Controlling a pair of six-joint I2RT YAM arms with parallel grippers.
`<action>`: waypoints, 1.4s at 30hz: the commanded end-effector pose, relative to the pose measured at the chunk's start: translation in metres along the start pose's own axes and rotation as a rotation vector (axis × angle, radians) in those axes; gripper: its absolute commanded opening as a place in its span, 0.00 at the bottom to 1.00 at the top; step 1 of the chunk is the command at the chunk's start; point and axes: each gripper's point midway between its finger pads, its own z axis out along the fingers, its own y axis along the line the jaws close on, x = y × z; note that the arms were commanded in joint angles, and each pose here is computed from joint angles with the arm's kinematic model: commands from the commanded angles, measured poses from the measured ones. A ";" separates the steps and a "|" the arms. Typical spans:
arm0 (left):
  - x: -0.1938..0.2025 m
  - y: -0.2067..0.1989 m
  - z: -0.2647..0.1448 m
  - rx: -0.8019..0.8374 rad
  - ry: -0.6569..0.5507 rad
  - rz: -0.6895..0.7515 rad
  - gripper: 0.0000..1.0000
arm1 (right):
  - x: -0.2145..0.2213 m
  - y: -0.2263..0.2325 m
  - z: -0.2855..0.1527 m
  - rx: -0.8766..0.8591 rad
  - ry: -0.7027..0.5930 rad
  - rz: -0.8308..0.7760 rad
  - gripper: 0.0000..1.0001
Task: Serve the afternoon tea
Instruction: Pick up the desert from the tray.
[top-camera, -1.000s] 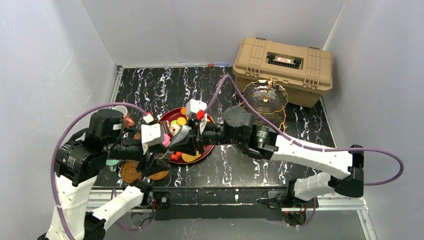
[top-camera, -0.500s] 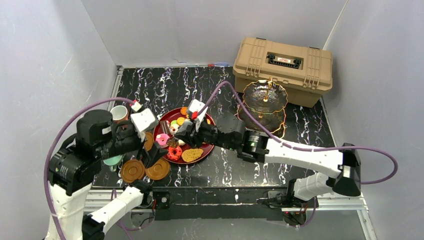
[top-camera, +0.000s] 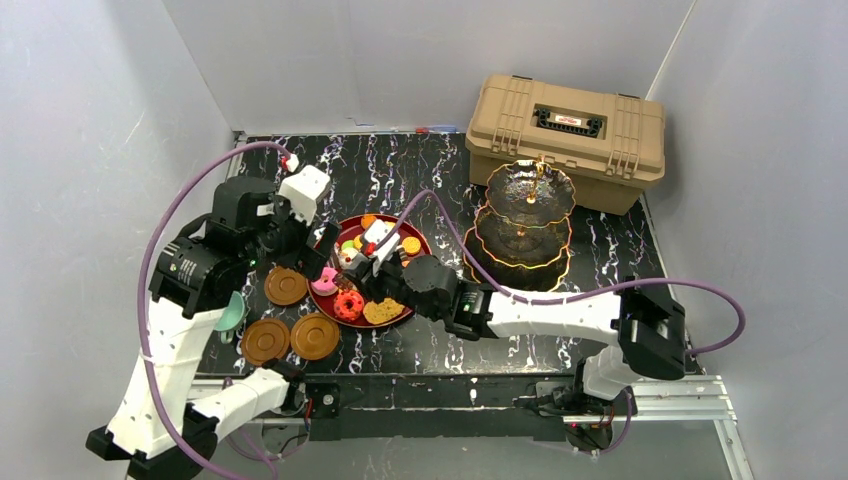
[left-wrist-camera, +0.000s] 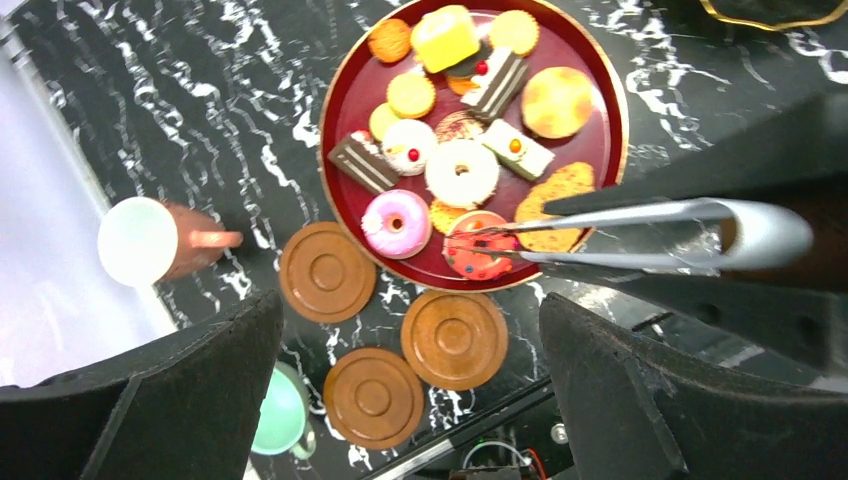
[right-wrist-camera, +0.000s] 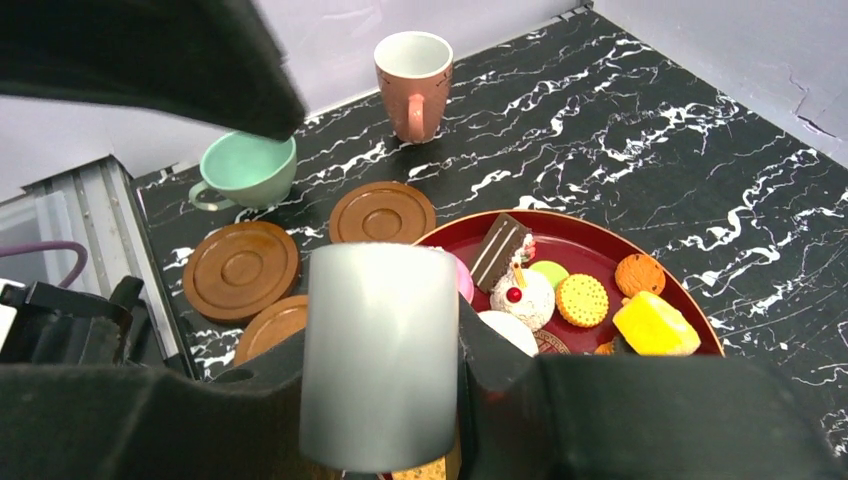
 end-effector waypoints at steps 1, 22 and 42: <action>0.007 0.033 0.002 -0.187 0.052 -0.043 0.98 | -0.034 0.002 0.002 0.049 -0.157 0.051 0.26; 0.039 0.051 0.025 -0.171 0.182 -0.189 0.98 | 0.010 0.015 0.002 0.071 -0.092 0.034 0.51; 0.039 0.049 0.026 -0.163 0.165 -0.170 0.98 | 0.034 0.017 0.012 0.082 -0.080 0.033 0.56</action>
